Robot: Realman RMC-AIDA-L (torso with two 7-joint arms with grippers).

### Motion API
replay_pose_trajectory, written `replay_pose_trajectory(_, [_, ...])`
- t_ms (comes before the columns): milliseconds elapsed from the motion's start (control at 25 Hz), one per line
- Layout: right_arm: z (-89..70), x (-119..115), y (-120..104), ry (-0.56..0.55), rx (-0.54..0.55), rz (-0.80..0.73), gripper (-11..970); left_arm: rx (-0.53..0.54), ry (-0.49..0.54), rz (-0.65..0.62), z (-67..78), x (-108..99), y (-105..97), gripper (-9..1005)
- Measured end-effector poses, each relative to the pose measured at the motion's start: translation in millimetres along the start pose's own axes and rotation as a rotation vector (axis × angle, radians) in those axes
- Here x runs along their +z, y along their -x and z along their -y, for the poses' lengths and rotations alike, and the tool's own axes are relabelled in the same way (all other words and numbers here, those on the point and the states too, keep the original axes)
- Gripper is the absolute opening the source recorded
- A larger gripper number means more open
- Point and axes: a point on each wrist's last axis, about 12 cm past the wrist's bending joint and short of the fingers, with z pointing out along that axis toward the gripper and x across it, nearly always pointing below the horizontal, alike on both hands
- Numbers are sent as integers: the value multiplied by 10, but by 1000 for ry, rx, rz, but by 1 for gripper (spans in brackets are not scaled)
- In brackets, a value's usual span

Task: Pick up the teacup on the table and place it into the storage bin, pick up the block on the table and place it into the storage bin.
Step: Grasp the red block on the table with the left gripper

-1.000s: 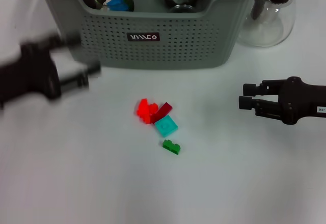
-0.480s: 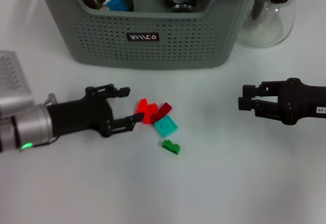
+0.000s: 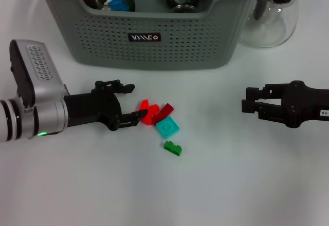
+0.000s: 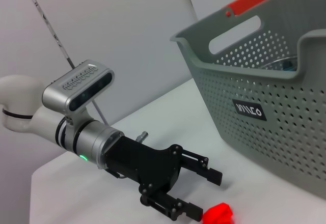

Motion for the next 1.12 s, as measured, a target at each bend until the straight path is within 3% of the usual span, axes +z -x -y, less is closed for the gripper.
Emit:
replay_pose_trajectory(440, [6,11,21,1,-5,0,424,20,18,-23,22,-8,-73,708])
replay_pose_trajectory(760, [8,10,19,0,-5,0,424,51,-19,-47,64,163,-14,707])
replay_pose_trajectory(1120, [10,-9,4,-8,-1,3,424,88,-22,-22,50,210,50,706])
